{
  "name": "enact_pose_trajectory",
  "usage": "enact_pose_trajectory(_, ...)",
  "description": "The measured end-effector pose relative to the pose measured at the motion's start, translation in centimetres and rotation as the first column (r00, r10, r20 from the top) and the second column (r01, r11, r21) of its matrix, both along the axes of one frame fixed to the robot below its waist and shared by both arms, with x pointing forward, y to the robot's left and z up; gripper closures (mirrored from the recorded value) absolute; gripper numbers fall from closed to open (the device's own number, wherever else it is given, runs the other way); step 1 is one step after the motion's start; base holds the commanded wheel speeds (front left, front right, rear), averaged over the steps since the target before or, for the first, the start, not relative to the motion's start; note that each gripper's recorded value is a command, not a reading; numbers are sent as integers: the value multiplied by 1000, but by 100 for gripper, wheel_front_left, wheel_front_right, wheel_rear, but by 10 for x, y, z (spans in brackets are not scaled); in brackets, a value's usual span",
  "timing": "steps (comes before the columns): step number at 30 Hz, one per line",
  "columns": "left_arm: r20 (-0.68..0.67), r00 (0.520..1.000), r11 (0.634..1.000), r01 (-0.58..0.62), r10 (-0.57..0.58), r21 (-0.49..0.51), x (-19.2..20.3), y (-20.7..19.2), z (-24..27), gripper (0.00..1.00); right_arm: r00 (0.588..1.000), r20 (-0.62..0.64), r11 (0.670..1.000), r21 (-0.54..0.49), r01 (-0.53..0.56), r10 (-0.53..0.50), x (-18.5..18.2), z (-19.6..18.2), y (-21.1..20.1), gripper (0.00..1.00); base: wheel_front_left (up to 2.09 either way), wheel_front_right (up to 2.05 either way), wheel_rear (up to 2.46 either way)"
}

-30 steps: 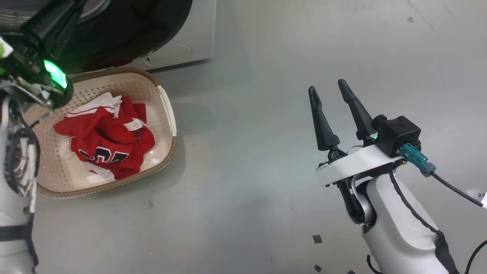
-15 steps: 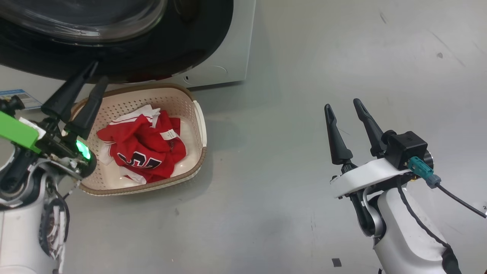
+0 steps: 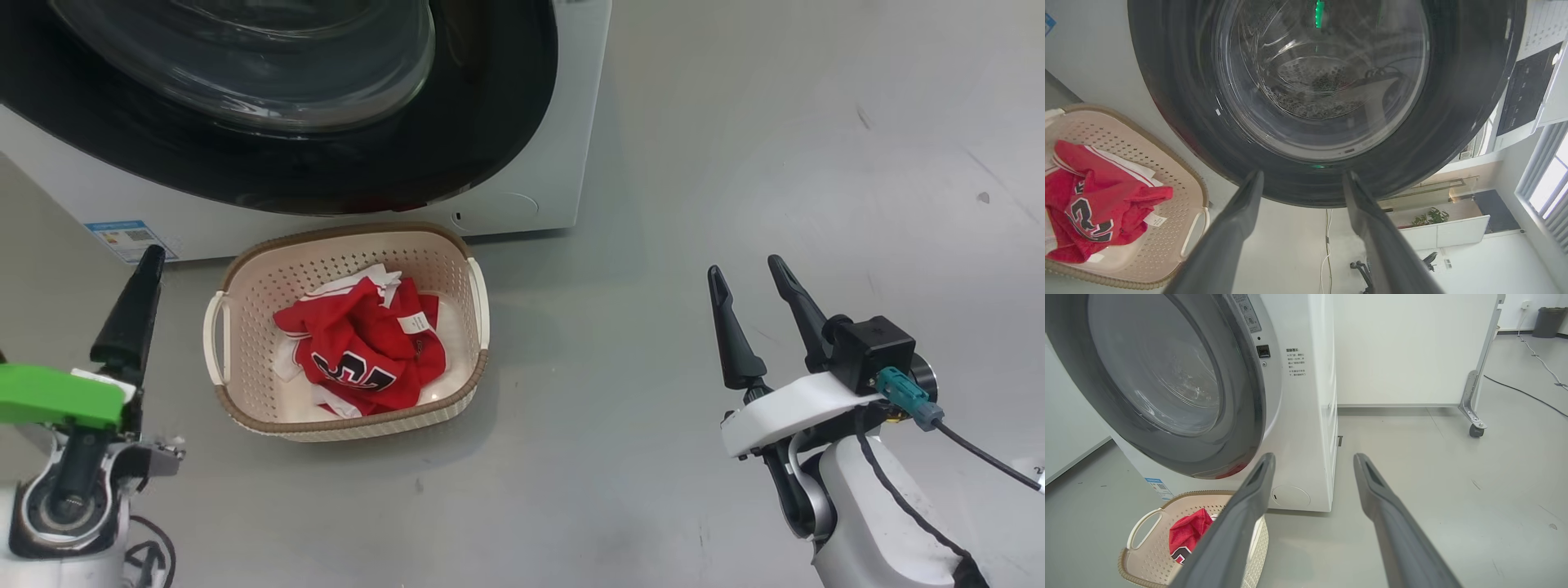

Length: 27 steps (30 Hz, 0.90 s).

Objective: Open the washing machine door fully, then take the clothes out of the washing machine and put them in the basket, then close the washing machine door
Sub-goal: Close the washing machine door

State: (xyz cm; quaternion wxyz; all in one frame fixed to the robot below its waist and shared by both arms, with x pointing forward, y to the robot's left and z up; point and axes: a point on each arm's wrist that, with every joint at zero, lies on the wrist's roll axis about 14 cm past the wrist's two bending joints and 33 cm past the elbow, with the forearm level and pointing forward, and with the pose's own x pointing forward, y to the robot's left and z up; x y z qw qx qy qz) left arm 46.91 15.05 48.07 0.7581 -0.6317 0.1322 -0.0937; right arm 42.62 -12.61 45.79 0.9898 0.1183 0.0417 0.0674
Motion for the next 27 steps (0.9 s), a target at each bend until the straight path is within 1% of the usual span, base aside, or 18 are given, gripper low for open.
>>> enact_pose_trajectory(2, 28, 999, 992, -25, 21, 126, -6, 6, 2, 0, 1000, 10, 1000, -1, -10, 10, -1, 4, 2, 0, 0, 0, 0)
enact_pose_trajectory(5, 64, 996, 952, -84, 68, 296, -18, 21, 0, 0, 1000, 25, 1000, -3, -17, 17, -3, 9, 5, 0, 0, 0, 0)
enact_pose_trajectory(6, 85, 993, 927, -109, 84, 358, -21, 27, 0, 0, 999, 30, 1000, -4, -20, 20, -3, 11, 5, 0, 0, 0, 0)
enact_pose_trajectory(8, 142, 986, 851, -148, 87, 504, -28, 38, 3, 0, 999, 39, 1000, -7, -17, 17, -5, 14, 4, 0, 0, 0, 0)
enact_pose_trajectory(9, 181, 978, 816, -186, 102, 547, -29, 44, 8, 0, 999, 43, 1000, -8, -15, 15, -5, 16, 3, 0, 0, 0, 0)
enact_pose_trajectory(11, 260, 961, 746, -239, 92, 621, -32, 49, 21, 0, 998, 54, 1000, -10, -14, 14, -5, 20, 2, 0, 0, 0, 0)
enact_pose_trajectory(13, 342, 936, 686, -301, 80, 663, -33, 50, 37, 0, 998, 65, 1000, -11, -16, 17, -5, 24, 3, 0, 0, 0, 0)
enact_pose_trajectory(14, 370, 927, 650, -320, 65, 689, -34, 50, 42, 0, 997, 70, 1000, -13, -18, 19, -6, 26, 4, 0, 0, 0, 0)
enact_pose_trajectory(15, 390, 919, 628, -341, 65, 700, -36, 49, 47, 0, 997, 76, 1000, -18, -19, 21, -6, 28, 4, 0, 0, 0, 0)
enact_pose_trajectory(17, 412, 910, 563, -364, 45, 742, -40, 48, 49, 0, 996, 87, 999, -26, -24, 26, -7, 31, 5, 0, 0, 0, 0)
enact_pose_trajectory(18, 415, 909, 544, -371, 45, 753, -44, 47, 48, 0, 995, 92, 999, -26, -27, 29, -8, 33, 5, 0, 0, 0, 0)
enact_pose_trajectory(19, 413, 910, 508, -370, 30, 778, -47, 46, 46, 0, 995, 95, 999, -25, -27, 29, -10, 35, 5, 0, 0, 0, 0)
enact_pose_trajectory(20, 406, 914, 480, -363, 15, 799, -51, 45, 42, 0, 995, 96, 999, -25, -26, 28, -11, 35, 5, 0, 0, 0, 0)
enact_pose_trajectory(22, 380, 925, 442, -344, 8, 828, -59, 42, 34, 0, 995, 93, 999, -25, -23, 25, -16, 34, 4, 0, 0, 0, 0)
enact_pose_trajectory(25, 345, 938, 395, -313, -10, 863, -71, 37, 23, 0, 996, 86, 1000, -24, -16, 18, -25, 32, 2, 0, 0, 0, 0)
enact_pose_trajectory(27, 330, 944, 378, -301, -12, 875, -78, 35, 19, 0, 997, 75, 1000, -24, -13, 14, -31, 29, 1, 0, 0, 0, 0)
